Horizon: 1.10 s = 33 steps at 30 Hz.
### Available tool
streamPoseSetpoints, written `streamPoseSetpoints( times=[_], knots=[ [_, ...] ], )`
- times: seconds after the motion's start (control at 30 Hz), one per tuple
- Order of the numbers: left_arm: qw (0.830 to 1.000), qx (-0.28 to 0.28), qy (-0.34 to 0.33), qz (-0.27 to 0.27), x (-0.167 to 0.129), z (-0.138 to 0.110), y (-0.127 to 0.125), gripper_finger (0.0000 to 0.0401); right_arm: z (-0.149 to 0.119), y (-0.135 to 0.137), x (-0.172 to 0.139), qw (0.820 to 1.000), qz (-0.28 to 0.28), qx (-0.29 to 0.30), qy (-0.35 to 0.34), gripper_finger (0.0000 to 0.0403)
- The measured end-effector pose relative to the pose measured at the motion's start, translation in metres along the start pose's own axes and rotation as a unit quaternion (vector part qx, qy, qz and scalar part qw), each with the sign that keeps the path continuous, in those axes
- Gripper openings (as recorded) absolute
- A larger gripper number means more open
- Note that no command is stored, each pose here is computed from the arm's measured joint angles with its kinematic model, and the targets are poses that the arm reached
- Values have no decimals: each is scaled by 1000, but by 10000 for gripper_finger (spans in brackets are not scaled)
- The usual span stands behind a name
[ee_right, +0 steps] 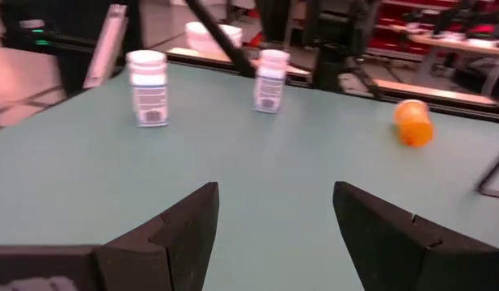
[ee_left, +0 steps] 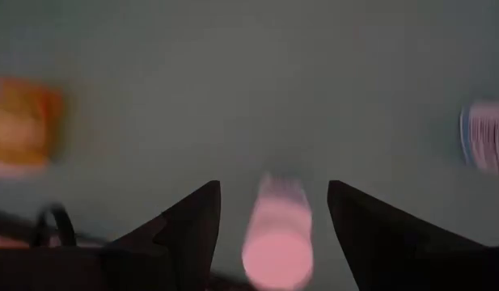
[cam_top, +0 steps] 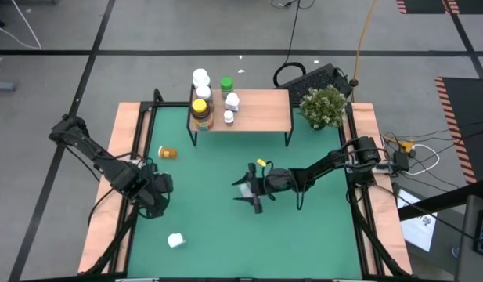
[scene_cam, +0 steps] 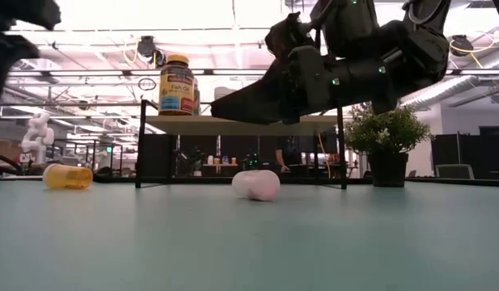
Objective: Pick and place medicine bottles onto shelf by color
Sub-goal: Put the top white and blue pill bottle on the shelf
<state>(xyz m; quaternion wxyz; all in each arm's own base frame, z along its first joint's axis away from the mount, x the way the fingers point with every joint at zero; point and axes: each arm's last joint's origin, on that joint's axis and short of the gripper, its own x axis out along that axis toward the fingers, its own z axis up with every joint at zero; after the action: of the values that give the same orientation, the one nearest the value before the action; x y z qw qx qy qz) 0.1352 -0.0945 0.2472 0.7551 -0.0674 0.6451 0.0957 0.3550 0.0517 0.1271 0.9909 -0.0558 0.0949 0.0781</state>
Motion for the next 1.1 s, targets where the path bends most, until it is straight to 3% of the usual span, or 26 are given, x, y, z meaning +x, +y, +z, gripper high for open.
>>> streamPoseSetpoints(
  times=[0.3,0.77,0.87,1.0,1.1],
  knots=[
    [998,3,55,-25,18,-10,-2,232,-1,-7,0,999,39,-18,-5,240],
    [990,4,134,-36,43,-25,4,232,0,-5,0,998,53,-19,-10,240],
    [989,2,146,-34,48,-27,6,217,2,-5,0,998,52,-1,-22,240],
    [989,-8,142,-37,46,-26,5,168,4,-2,0,998,57,16,-25,240],
    [991,-19,128,-42,41,-20,4,166,4,6,0,997,68,23,-25,240]
  ],
)
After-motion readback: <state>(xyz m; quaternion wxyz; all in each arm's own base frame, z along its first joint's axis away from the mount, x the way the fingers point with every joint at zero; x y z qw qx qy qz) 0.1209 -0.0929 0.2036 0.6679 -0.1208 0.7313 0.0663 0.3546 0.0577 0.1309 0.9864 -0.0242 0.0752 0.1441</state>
